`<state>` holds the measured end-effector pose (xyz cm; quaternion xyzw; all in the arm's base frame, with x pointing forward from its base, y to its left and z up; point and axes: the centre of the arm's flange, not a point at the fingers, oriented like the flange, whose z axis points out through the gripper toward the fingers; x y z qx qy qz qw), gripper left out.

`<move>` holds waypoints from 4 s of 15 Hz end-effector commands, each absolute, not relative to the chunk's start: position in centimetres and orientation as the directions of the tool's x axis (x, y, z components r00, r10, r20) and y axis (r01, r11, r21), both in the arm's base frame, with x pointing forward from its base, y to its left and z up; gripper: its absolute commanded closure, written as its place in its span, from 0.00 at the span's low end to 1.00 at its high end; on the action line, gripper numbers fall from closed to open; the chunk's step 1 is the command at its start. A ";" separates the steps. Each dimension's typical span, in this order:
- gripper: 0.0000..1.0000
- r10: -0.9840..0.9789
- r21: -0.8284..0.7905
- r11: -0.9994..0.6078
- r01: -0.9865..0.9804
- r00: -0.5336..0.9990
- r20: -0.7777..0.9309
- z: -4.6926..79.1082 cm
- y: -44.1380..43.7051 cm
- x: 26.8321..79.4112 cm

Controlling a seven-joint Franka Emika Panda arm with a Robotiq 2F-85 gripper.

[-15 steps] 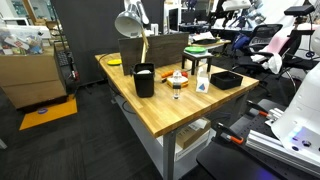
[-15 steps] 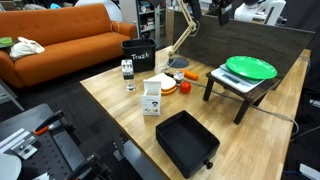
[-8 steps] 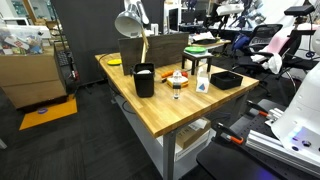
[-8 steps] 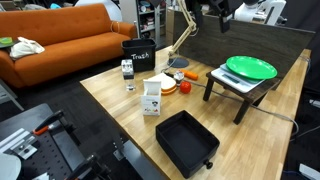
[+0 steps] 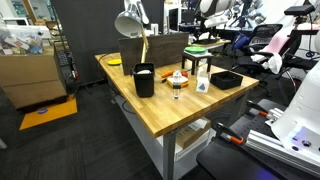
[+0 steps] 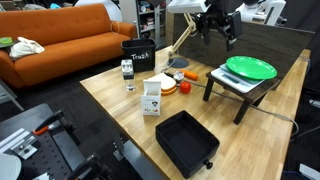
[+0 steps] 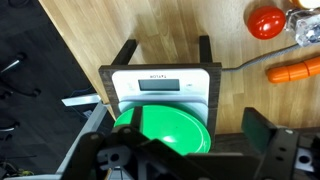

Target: Get the green plate

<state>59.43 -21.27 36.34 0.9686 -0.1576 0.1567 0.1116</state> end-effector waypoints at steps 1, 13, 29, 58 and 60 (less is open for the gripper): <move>0.00 -0.264 0.218 -0.915 -0.338 0.913 0.310 35.0 -22.5 63.0; 0.00 -0.287 0.205 -0.910 -0.361 0.903 0.318 33.8 -23.0 63.2; 0.70 -0.304 0.231 -0.898 -0.375 0.907 0.292 28.5 -25.0 67.4; 1.00 -0.281 0.201 -0.921 -0.334 0.926 0.253 27.5 -22.6 65.9; 1.00 -0.279 0.204 -0.921 -0.332 0.927 0.249 27.4 -22.4 65.7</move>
